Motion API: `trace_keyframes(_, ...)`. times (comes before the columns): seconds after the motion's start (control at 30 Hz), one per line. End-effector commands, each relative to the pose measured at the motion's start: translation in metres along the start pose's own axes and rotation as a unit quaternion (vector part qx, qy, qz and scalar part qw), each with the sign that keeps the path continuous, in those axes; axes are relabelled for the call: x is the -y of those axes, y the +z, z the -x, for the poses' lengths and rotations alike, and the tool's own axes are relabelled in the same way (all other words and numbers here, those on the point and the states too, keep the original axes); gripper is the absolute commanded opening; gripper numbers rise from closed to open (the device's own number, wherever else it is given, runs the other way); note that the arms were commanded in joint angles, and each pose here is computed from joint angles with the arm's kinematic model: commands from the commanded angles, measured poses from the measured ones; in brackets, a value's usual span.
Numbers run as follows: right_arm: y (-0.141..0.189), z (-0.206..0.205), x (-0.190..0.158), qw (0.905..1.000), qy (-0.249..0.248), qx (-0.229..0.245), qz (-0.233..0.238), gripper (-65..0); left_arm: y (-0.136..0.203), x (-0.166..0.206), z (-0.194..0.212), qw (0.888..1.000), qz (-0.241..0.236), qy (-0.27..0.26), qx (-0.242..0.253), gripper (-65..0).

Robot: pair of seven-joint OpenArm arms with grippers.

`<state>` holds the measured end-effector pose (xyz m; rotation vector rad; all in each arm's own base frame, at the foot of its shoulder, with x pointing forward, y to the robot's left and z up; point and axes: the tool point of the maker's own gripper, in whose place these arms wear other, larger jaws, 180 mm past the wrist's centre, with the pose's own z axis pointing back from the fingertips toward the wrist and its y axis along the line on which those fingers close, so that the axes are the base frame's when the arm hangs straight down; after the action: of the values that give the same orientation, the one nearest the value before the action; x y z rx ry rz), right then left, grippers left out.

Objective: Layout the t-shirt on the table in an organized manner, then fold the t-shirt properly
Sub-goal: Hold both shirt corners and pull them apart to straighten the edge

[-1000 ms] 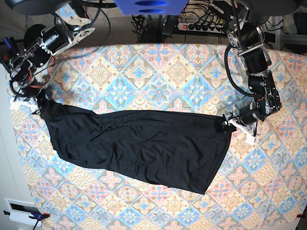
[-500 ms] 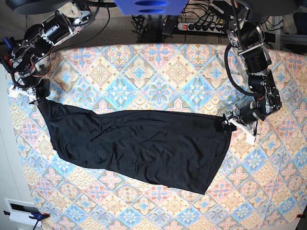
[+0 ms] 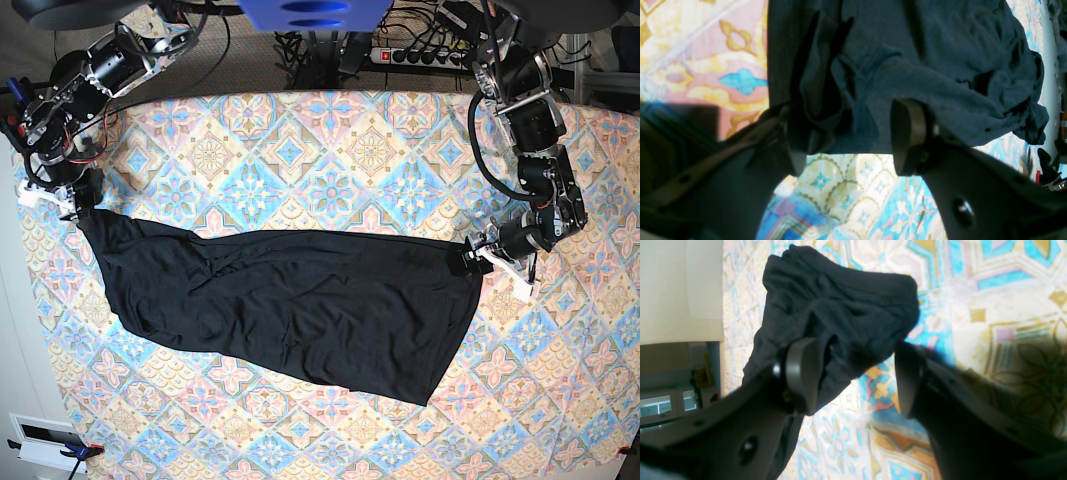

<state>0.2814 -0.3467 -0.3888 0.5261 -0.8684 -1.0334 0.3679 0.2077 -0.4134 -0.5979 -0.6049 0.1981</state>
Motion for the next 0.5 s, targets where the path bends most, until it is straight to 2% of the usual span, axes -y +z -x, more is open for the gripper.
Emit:
trace_keyframes(0.0, 0.002, -0.016, -0.011, 0.9996, 0.010, 0.020, -0.015, -30.8, 0.006, 0.000, -0.011, 1.000, -0.003, -0.010, 0.007, -28.6)
trace_keyframes(0.47, -0.017, 0.015, 0.024, 0.9986, -0.051, -0.012, 0.008, -30.8, 0.006, 0.000, -0.011, 1.000, -0.003, -0.010, 0.007, -28.6)
